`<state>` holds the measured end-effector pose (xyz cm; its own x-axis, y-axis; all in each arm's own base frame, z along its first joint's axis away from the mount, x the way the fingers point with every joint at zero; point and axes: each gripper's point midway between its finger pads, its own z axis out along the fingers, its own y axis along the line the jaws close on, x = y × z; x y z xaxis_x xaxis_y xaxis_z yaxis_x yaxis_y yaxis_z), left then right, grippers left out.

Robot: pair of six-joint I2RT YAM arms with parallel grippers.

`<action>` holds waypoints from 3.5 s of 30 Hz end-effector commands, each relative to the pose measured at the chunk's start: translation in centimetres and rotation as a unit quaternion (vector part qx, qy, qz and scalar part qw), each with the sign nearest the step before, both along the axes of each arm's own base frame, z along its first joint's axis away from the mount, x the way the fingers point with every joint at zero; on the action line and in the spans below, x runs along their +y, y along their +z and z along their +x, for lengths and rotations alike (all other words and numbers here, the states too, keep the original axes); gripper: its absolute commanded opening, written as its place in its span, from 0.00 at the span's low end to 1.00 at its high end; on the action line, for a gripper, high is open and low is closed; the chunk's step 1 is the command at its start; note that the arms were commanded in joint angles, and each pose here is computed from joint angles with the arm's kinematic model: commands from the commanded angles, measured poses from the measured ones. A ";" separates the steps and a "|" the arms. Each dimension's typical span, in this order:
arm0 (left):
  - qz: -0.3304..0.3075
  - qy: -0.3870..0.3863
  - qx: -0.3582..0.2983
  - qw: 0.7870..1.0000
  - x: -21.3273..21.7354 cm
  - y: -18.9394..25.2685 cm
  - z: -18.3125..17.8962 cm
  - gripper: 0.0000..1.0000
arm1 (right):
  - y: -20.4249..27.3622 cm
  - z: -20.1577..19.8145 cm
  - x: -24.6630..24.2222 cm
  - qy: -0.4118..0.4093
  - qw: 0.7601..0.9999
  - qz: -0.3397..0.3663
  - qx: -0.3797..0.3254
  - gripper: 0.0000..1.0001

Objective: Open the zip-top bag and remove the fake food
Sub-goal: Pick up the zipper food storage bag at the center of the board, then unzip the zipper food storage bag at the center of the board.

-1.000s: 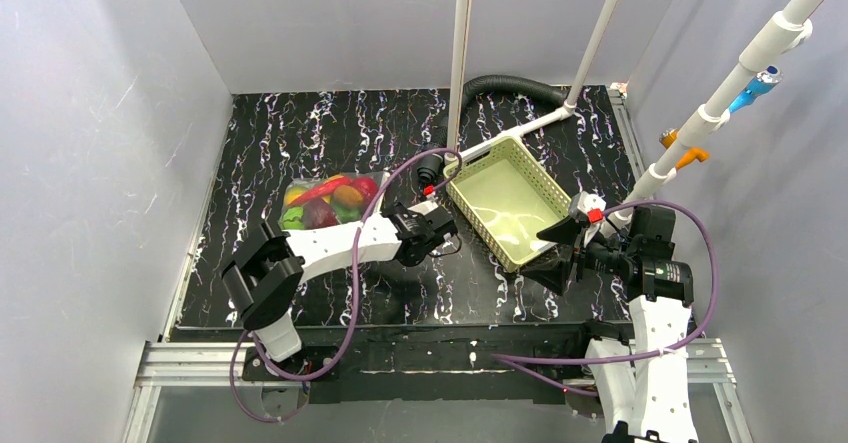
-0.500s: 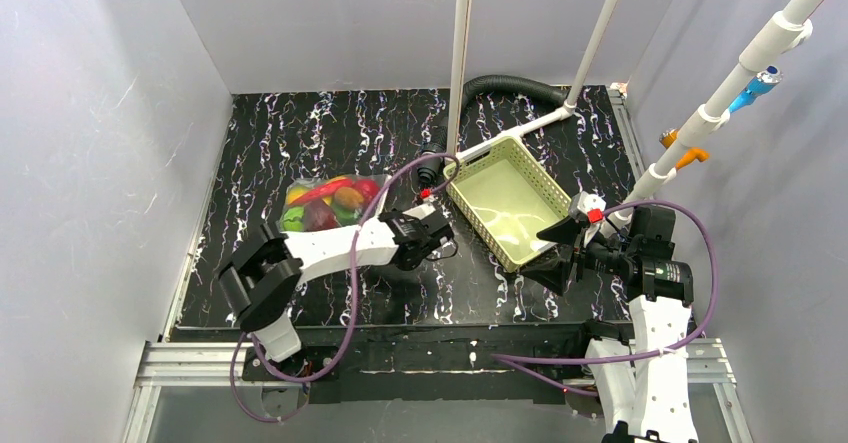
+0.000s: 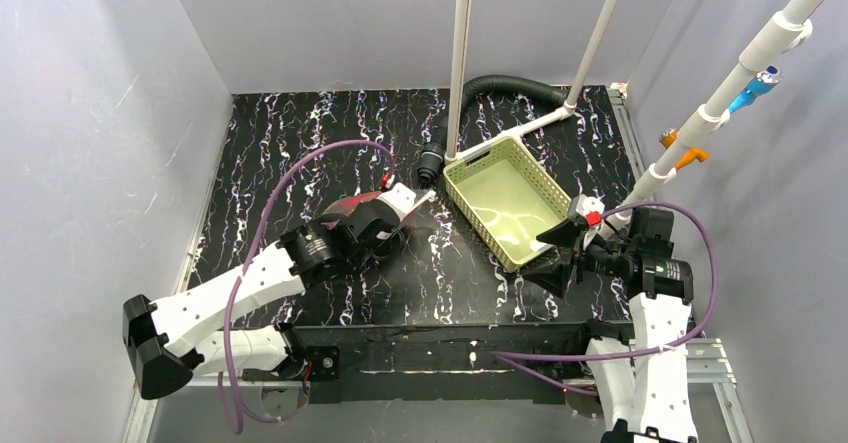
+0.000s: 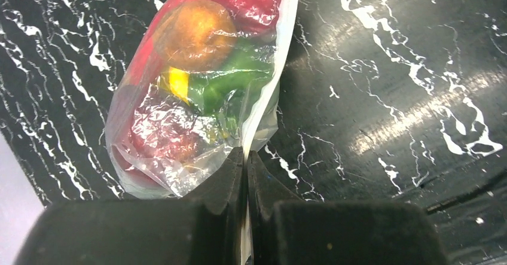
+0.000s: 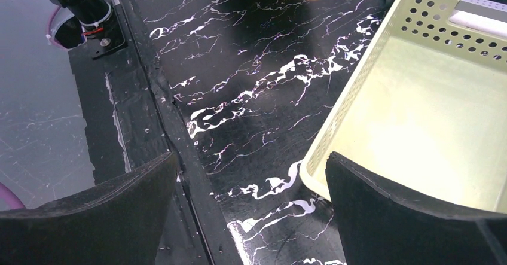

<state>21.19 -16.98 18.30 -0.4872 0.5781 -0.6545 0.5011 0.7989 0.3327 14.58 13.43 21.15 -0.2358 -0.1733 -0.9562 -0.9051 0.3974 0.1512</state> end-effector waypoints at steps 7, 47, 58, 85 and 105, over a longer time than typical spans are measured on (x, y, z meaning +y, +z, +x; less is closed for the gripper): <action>-0.093 -0.054 -0.003 0.994 -1.3 4.0 -1.5 0.00 | 1.1 -0.6 0.5 0.052 0.998 0.007 -0.040 1.00; -0.317 -0.194 0.072 0.926 -9.7 8.9 -6.2 0.00 | 3.9 2.3 4.8 0.226 0.964 -0.070 -0.123 1.00; -0.340 -0.185 0.087 0.918 -9.7 8.0 -6.9 0.00 | 2.5 4.1 7.6 0.275 0.947 -0.144 -0.087 0.84; -0.325 -0.131 0.070 0.934 -6.5 5.7 -6.8 0.27 | 5.7 3.6 8.7 0.247 0.954 -0.163 -0.051 0.01; -0.376 -0.344 -0.033 0.860 -9.3 12.2 -9.6 0.98 | 5.5 1.8 9.1 0.230 0.965 -0.123 0.034 0.01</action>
